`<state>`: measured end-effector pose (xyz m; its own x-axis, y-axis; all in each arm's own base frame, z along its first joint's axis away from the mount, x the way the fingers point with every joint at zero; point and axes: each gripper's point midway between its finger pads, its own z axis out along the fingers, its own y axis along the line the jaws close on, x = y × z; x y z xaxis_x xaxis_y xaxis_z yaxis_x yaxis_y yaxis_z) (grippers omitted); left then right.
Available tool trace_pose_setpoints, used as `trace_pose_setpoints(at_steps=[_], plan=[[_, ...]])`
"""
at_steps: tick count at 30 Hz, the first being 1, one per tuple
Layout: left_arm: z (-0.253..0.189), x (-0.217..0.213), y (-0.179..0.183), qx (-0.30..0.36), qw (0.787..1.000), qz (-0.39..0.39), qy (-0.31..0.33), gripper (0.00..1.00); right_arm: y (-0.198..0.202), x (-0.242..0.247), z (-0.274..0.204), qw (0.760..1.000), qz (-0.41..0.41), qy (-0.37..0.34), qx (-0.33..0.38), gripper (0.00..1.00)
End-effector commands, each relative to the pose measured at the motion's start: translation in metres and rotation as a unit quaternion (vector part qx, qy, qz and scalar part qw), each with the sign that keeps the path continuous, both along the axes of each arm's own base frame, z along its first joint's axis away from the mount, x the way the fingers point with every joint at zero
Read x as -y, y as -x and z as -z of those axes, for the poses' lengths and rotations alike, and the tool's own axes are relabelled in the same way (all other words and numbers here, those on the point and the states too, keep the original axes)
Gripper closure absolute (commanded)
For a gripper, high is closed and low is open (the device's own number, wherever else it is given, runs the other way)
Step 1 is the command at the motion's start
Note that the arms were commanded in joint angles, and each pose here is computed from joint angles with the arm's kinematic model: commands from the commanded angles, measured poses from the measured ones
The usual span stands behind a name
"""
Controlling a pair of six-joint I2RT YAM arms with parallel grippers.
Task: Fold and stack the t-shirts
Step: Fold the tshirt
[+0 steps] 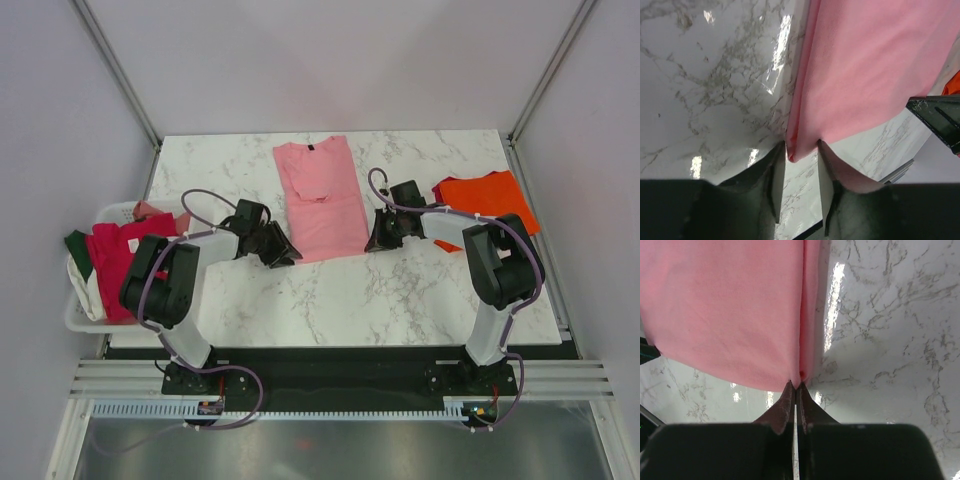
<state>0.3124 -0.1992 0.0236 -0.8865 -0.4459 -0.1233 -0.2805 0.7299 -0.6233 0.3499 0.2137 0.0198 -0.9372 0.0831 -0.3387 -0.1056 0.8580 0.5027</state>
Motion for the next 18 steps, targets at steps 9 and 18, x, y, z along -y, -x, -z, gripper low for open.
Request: trace_pose_setpoints(at_steps=[9, 18], plan=[[0.000, -0.002, -0.008, 0.036, 0.999, 0.028, -0.024, 0.98, 0.030, -0.002, -0.007, 1.000, -0.015, -0.008, 0.004, 1.00], [-0.001, -0.017, 0.058, 0.024, 0.997, 0.071, -0.023, 0.98, 0.101, -0.006, -0.011, 1.000, -0.026, -0.007, 0.000, 0.98]])
